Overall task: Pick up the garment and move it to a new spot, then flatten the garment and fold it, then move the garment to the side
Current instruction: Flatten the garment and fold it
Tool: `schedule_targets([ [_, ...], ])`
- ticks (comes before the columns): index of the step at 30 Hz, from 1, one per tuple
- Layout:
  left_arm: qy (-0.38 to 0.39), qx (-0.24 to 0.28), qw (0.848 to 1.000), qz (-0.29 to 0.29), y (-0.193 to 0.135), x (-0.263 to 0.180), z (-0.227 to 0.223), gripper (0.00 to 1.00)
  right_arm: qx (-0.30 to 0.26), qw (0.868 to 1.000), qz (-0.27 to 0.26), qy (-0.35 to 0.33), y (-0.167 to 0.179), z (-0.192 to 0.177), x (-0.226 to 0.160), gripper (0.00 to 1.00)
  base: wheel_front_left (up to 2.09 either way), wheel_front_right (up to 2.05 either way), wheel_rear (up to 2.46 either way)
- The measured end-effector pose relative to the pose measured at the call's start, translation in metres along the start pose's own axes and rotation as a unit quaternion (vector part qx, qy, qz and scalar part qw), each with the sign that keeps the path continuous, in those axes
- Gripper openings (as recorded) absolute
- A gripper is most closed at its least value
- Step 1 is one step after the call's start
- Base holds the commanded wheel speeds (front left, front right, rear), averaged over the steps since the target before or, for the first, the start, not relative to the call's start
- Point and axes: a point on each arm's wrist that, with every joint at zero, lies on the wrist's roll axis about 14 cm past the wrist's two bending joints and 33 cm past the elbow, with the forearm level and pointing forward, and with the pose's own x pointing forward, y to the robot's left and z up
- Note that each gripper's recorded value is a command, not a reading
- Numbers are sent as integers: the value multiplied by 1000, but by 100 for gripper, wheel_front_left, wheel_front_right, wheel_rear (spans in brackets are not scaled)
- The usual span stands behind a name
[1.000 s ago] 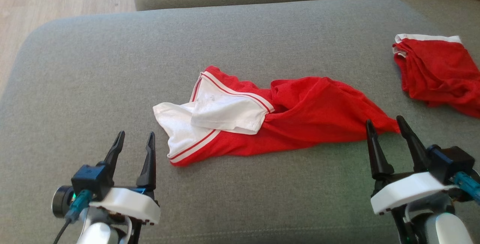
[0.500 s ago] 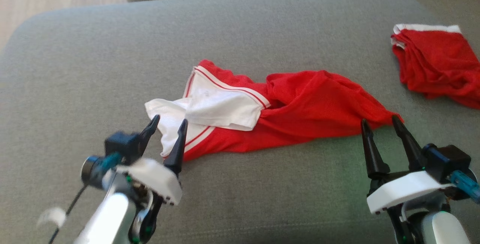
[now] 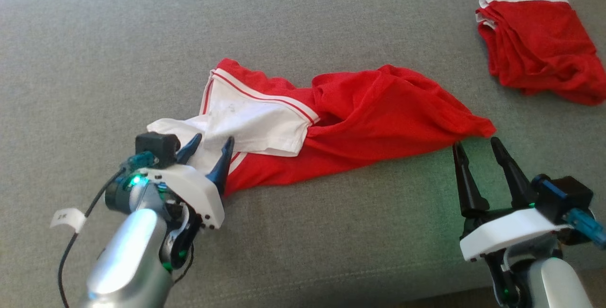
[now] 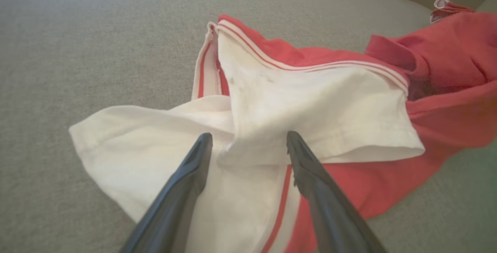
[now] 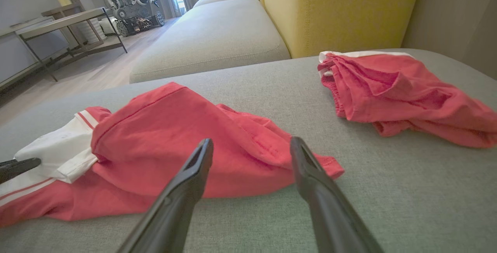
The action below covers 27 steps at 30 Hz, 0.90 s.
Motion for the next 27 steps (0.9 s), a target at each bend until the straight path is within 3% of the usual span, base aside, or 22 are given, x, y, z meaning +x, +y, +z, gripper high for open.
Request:
schedule_targets([
  [1,-6,0,1000,-1,0,2,2,100,2,1000,-1,3,-1,-2,0,100,0,0,0],
  [2,-11,1,1000,-4,0,3,4,45,5,1000,-1,4,-1,-3,0,100,0,0,0],
  [3,-11,1,1000,-6,0,4,4,0,6,1000,-1,5,-1,-4,0,100,0,0,0],
  [9,-28,-4,999,-21,-6,3,13,0,7,1000,1,3,1,-4,2,100,0,0,0],
  [17,-133,-21,990,-46,-17,4,85,0,13,1000,5,1,2,-3,7,100,0,0,0],
  [22,-163,-41,985,-34,1,25,127,0,21,1000,3,-3,0,-2,14,100,0,0,0],
  [27,-126,-72,989,-6,31,64,126,0,32,999,2,-11,-2,0,23,100,0,0,0],
])
